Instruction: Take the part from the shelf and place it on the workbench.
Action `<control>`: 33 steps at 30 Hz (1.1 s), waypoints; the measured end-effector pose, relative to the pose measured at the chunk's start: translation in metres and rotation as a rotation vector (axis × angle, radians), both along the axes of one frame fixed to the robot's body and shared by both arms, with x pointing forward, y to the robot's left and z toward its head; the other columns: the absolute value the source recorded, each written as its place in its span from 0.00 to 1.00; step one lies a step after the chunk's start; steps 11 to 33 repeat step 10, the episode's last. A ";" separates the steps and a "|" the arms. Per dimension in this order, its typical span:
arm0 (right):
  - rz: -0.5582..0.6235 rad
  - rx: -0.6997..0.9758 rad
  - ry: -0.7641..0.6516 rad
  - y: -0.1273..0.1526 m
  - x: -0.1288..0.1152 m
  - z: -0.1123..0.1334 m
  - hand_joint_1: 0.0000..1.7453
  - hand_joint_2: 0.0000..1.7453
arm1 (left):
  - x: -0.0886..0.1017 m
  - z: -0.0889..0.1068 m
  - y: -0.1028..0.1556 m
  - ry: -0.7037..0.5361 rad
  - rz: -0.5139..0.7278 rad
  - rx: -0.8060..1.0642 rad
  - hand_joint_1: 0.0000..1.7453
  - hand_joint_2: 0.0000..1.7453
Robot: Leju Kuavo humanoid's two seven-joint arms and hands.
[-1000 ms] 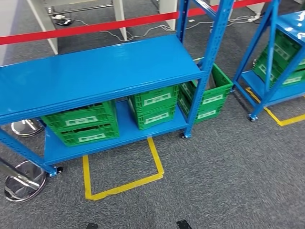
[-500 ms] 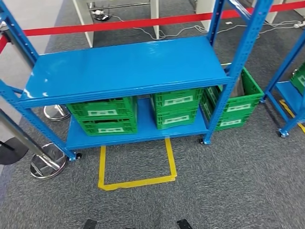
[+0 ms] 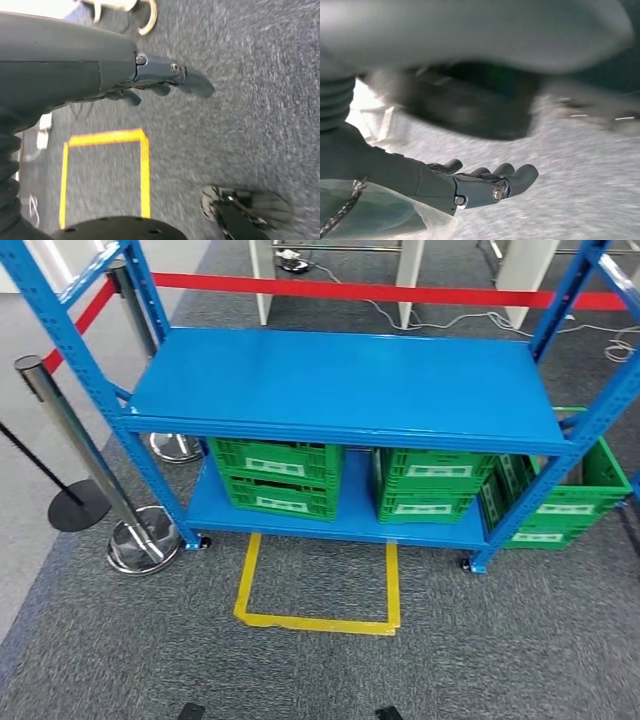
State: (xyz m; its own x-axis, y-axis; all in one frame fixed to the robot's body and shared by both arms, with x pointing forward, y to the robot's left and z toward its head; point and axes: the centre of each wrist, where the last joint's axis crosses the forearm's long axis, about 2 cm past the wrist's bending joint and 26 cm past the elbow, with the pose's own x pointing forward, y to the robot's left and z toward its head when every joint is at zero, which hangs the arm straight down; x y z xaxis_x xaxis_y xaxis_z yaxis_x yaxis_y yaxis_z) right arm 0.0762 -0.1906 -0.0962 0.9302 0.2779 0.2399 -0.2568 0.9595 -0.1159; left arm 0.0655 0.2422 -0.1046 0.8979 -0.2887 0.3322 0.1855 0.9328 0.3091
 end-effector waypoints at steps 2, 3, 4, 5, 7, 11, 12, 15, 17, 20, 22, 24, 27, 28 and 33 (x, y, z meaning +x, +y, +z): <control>-0.023 -0.008 0.044 -0.005 -0.015 -0.003 0.00 1.00 | 0.005 0.001 0.004 -0.009 0.021 -0.019 0.00 0.25; -0.034 -0.006 0.060 -0.007 -0.021 -0.005 0.00 1.00 | 0.007 0.001 0.006 -0.012 0.031 -0.027 0.00 0.00; -0.044 -0.001 0.073 -0.010 -0.027 -0.006 0.00 0.75 | 0.008 0.001 0.008 -0.013 0.041 -0.035 0.00 0.00; -0.055 0.005 0.082 -0.012 -0.032 -0.007 0.00 0.50 | 0.008 0.001 0.010 -0.011 0.051 -0.044 0.00 0.00; -0.075 0.018 0.088 -0.017 -0.036 -0.008 0.00 0.00 | 0.005 0.000 0.015 0.000 0.071 -0.061 0.00 0.00; -0.100 0.031 0.080 -0.025 -0.037 -0.010 0.00 0.00 | -0.004 -0.002 0.020 0.025 0.093 -0.087 0.00 0.00; -0.100 0.031 0.080 -0.025 -0.037 -0.010 0.00 0.00 | -0.004 -0.002 0.020 0.025 0.093 -0.087 0.00 0.00; -0.100 0.031 0.080 -0.025 -0.037 -0.010 0.00 0.00 | -0.004 -0.002 0.020 0.025 0.093 -0.087 0.00 0.00; -0.100 0.031 0.080 -0.025 -0.037 -0.010 0.00 0.00 | -0.004 -0.002 0.020 0.025 0.093 -0.087 0.00 0.00; -0.100 0.031 0.080 -0.025 -0.037 -0.010 0.00 0.00 | -0.004 -0.002 0.020 0.025 0.093 -0.087 0.00 0.00; -0.100 0.031 0.080 -0.025 -0.037 -0.010 0.00 0.00 | -0.004 -0.002 0.020 0.025 0.093 -0.087 0.00 0.00; -0.100 0.031 0.080 -0.025 -0.037 -0.010 0.00 0.00 | -0.004 -0.002 0.020 0.025 0.093 -0.087 0.00 0.00; -0.100 0.031 0.080 -0.025 -0.037 -0.010 0.00 0.00 | -0.004 -0.002 0.020 0.025 0.093 -0.087 0.00 0.00; -0.100 0.031 0.080 -0.025 -0.037 -0.010 0.00 0.00 | -0.004 -0.002 0.020 0.025 0.093 -0.087 0.00 0.00; -0.100 0.031 0.080 -0.025 -0.037 -0.010 0.00 0.00 | -0.004 -0.002 0.020 0.025 0.093 -0.087 0.00 0.00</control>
